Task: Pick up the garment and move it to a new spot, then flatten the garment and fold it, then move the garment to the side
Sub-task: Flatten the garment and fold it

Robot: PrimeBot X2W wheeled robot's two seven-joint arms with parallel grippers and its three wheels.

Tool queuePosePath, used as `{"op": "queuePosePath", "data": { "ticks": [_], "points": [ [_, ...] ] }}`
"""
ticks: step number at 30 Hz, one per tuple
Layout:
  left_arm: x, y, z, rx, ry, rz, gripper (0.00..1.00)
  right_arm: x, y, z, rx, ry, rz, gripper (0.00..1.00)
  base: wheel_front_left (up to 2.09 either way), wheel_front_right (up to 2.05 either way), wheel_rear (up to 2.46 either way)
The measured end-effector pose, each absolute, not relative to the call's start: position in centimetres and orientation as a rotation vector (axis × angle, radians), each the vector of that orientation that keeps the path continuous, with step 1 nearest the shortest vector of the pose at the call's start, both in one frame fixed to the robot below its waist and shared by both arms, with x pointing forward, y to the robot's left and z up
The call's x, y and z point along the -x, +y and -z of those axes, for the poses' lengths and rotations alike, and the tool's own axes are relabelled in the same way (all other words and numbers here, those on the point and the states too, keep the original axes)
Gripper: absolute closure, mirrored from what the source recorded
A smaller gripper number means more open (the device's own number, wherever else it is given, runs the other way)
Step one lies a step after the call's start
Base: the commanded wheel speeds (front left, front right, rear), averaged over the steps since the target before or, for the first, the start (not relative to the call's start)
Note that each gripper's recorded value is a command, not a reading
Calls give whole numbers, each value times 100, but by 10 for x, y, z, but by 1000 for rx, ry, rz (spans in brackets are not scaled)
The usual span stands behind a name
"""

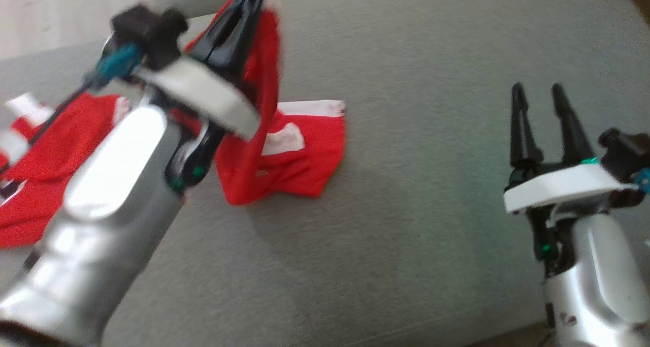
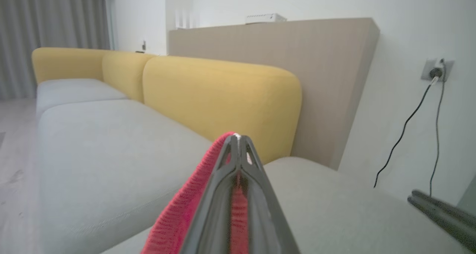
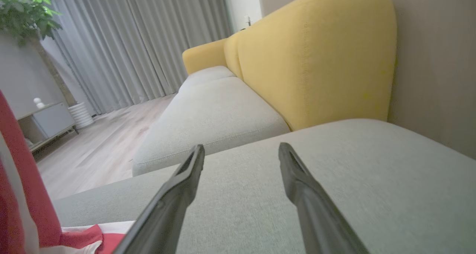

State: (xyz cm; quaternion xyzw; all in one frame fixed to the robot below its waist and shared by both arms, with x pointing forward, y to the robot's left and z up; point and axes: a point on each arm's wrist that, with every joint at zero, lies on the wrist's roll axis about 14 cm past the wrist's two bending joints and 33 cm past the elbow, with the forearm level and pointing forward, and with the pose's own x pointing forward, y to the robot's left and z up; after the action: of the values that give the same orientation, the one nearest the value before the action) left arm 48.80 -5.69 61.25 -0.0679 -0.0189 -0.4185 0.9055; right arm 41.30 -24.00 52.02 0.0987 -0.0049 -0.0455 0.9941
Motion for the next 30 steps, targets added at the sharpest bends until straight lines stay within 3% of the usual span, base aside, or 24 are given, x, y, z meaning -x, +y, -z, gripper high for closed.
{"op": "queuePosePath", "data": {
  "ticks": [8, 14, 18, 22, 27, 30],
  "points": [
    [-475, -145, -715, 304, -286, 1024, 100, -376, -268, -508, -241, -18, 197, 0, 0, 0, 0],
    [-483, -133, -746, 364, -399, 958, 100, -372, -276, -512, -247, -40, 220, 0, 0, 0, 0],
    [-495, -107, -699, 334, -312, 904, 100, -381, -264, -509, -249, -31, 185, 0, 0, 0, 0],
    [-487, -71, -598, 252, -99, 855, 100, -392, -254, -505, -239, -18, 156, 0, 0, 0, 0],
    [-447, -7, -471, 156, 202, 752, 100, -406, -236, -497, -229, 15, 103, 0, 0, 0, 0],
    [-422, 16, -431, 109, 298, 717, 100, -416, -224, -496, -216, 27, 69, 0, 0, 0, 0]
  ]
}}
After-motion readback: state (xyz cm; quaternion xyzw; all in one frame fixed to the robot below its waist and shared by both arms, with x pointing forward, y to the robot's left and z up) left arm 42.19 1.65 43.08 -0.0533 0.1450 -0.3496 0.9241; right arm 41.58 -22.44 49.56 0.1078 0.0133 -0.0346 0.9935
